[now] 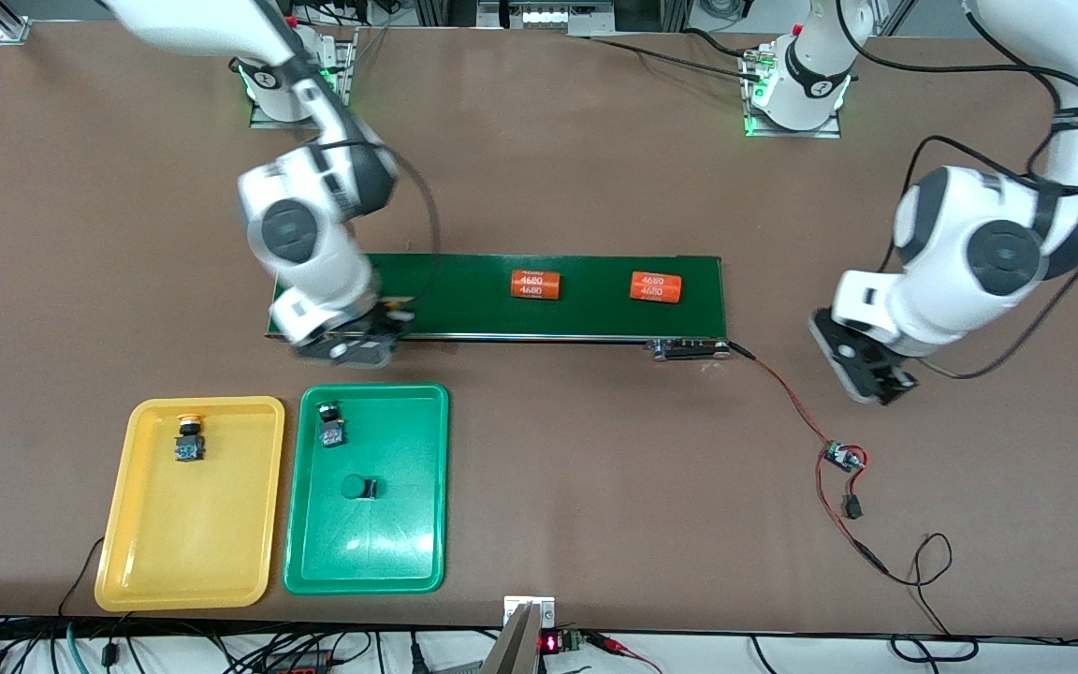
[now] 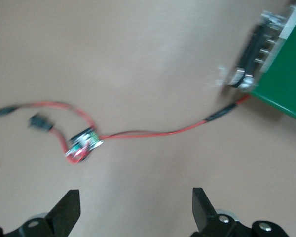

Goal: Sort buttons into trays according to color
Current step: 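Carry the button to the yellow tray while the left gripper withdraws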

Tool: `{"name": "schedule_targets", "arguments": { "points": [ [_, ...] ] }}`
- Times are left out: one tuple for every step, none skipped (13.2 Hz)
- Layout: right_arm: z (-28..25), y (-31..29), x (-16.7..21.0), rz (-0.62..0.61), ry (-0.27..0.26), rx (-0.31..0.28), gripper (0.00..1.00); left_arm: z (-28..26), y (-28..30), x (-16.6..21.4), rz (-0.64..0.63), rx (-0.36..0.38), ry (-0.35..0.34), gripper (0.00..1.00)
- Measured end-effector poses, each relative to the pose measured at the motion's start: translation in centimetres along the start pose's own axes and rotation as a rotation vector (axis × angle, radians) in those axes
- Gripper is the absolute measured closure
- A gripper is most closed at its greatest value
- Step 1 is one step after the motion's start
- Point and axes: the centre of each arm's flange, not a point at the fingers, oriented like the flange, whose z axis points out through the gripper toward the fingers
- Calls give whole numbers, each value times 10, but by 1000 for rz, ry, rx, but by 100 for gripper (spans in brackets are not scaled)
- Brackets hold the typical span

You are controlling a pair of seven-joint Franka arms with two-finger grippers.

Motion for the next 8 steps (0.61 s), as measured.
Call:
{"name": "schedule_targets", "arguments": {
  "points": [
    [-23,41,27,-40,-12,6,59,-7,-12,-5,-99,14,11,0],
    [-36,81,50,-74,-25,22,59,-11,-19,-6,-227,21,22,0],
    [-37,114,70,-107,-33,39,59,-14,-22,-5,-368,24,29,0],
    [-25,142,87,-133,-35,53,59,-16,-23,-3,-516,23,34,0],
    [-6,162,100,-151,-44,63,59,-18,-23,-2,-652,18,31,0],
    [16,175,110,-158,-52,72,59,-21,-25,-3,-751,15,31,0],
    [36,182,119,-155,-61,76,59,-28,-31,-7,-821,15,40,0],
    [53,189,125,-144,-70,73,59,-39,-41,-15,-874,13,48,0]
  ]
}}
